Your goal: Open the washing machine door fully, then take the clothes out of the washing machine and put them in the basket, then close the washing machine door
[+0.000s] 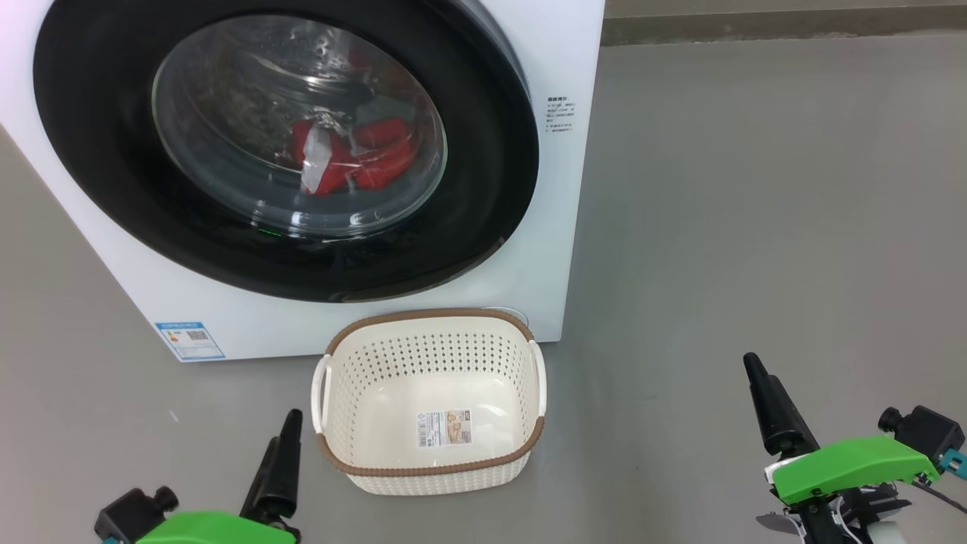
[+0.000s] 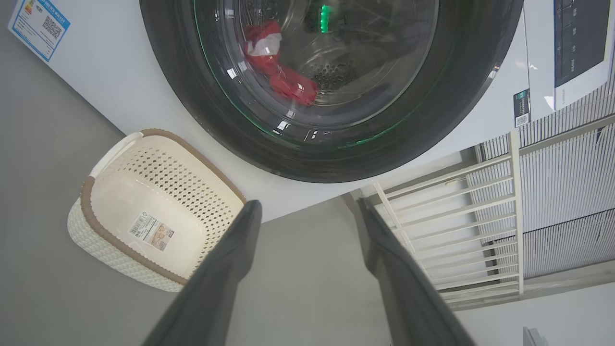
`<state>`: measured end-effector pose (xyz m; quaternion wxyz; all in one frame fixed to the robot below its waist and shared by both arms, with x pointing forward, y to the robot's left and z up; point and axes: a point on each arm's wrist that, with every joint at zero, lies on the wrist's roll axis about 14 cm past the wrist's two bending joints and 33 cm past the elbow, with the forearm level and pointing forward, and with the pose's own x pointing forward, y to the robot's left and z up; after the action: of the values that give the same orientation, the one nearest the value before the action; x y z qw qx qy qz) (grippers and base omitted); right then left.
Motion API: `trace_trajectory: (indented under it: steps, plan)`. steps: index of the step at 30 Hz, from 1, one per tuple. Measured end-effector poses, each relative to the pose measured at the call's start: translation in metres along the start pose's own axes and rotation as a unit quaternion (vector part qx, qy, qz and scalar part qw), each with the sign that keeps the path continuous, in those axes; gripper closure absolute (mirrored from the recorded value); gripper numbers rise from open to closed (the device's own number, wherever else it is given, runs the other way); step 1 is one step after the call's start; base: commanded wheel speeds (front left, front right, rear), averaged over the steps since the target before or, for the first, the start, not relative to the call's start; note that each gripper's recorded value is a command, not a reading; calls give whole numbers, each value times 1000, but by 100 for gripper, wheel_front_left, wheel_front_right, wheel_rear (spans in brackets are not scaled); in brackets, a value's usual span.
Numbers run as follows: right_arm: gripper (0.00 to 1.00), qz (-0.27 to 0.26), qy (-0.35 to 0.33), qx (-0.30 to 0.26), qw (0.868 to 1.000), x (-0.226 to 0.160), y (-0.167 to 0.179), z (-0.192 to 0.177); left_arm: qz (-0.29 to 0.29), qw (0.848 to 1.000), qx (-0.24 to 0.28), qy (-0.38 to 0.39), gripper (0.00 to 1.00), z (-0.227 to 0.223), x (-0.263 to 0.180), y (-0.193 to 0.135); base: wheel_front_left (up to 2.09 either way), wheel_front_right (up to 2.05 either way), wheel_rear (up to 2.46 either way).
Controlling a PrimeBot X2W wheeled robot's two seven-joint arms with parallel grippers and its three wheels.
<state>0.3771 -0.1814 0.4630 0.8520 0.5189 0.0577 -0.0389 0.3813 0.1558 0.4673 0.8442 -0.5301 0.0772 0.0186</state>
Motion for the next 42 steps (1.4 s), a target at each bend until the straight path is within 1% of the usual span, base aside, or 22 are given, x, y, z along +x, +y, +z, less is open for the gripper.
trace_trajectory:
  steps: [10,19,25,32,33,42]
  plan:
    - [0,22,-10,-80,997,6,15,5,-7,997,82,-2,0,-2,4,-9,0,0,0]
    - [0,31,-19,-141,989,7,20,8,-11,989,145,-6,0,-4,7,-13,0,0,0]
    - [0,46,-32,-174,983,12,31,14,-25,983,179,-14,0,-2,10,-23,0,0,0]
    - [0,55,-31,-219,974,11,35,11,-38,975,219,-25,0,-1,13,-33,0,0,0]
    - [0,55,-31,-219,974,11,35,11,-38,975,219,-25,0,-1,13,-33,0,0,0]
    - [0,77,-40,-267,960,16,49,11,-47,961,268,-38,0,1,14,-40,0,0,0]
